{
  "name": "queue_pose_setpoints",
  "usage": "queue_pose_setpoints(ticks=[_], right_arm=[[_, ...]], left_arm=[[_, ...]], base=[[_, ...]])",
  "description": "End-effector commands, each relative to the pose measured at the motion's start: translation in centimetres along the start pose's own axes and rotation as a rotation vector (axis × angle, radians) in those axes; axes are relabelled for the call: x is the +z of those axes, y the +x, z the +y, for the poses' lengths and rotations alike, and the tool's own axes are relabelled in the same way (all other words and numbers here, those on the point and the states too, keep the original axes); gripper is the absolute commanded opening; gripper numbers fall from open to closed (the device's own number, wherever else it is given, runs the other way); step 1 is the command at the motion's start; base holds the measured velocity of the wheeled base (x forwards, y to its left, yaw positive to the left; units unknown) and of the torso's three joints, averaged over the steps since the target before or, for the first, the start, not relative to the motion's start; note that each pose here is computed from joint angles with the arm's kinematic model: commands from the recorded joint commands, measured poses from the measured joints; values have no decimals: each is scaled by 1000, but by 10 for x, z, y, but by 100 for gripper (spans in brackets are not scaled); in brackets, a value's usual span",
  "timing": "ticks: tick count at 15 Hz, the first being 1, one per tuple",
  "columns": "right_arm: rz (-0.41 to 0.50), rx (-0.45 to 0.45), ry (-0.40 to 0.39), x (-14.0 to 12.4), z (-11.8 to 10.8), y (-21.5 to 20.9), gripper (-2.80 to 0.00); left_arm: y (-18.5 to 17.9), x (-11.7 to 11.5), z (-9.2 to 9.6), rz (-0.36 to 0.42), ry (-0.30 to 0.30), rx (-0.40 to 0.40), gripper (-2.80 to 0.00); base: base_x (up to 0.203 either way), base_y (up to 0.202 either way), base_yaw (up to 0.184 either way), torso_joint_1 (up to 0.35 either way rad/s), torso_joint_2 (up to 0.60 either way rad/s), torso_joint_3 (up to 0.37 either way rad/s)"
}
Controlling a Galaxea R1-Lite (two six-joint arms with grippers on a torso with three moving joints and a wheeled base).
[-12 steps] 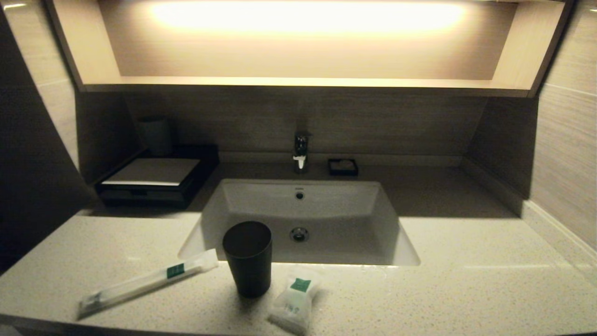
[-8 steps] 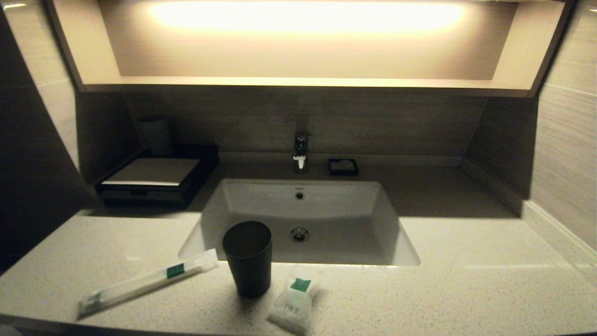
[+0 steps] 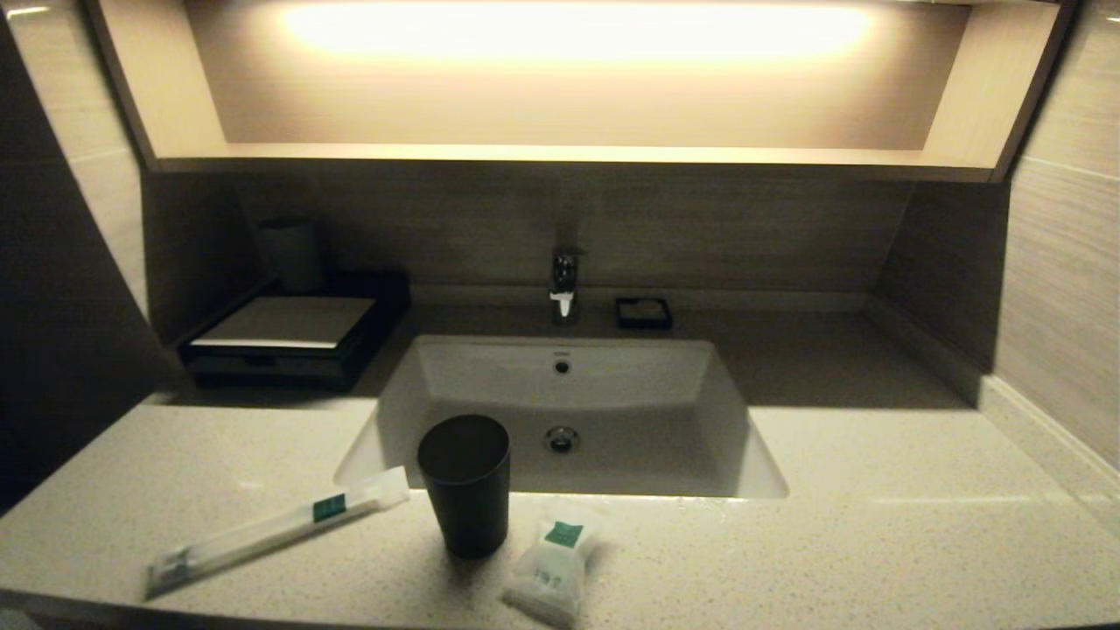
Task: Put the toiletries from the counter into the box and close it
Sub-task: Open the drawer
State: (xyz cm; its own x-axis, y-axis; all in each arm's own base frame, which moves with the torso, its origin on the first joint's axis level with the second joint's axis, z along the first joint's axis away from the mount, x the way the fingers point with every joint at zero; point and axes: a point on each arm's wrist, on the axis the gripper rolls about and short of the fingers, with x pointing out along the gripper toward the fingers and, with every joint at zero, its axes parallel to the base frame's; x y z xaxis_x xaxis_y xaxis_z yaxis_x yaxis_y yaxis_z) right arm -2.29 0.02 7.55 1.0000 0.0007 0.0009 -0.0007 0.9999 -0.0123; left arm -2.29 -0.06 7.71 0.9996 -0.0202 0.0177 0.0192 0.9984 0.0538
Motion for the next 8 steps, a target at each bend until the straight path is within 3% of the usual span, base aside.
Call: queue_pose_setpoints(ticks=[1, 8], right_arm=[[2, 1, 0, 0, 0, 0, -280], [1, 1, -1, 0, 0, 0, -280]], left_arm=[[1, -3, 0, 12, 0, 0, -280], [1, -3, 0, 14, 0, 4, -280]], base=[[0, 0, 0, 0, 0, 0], [0, 0, 0, 0, 0, 0]])
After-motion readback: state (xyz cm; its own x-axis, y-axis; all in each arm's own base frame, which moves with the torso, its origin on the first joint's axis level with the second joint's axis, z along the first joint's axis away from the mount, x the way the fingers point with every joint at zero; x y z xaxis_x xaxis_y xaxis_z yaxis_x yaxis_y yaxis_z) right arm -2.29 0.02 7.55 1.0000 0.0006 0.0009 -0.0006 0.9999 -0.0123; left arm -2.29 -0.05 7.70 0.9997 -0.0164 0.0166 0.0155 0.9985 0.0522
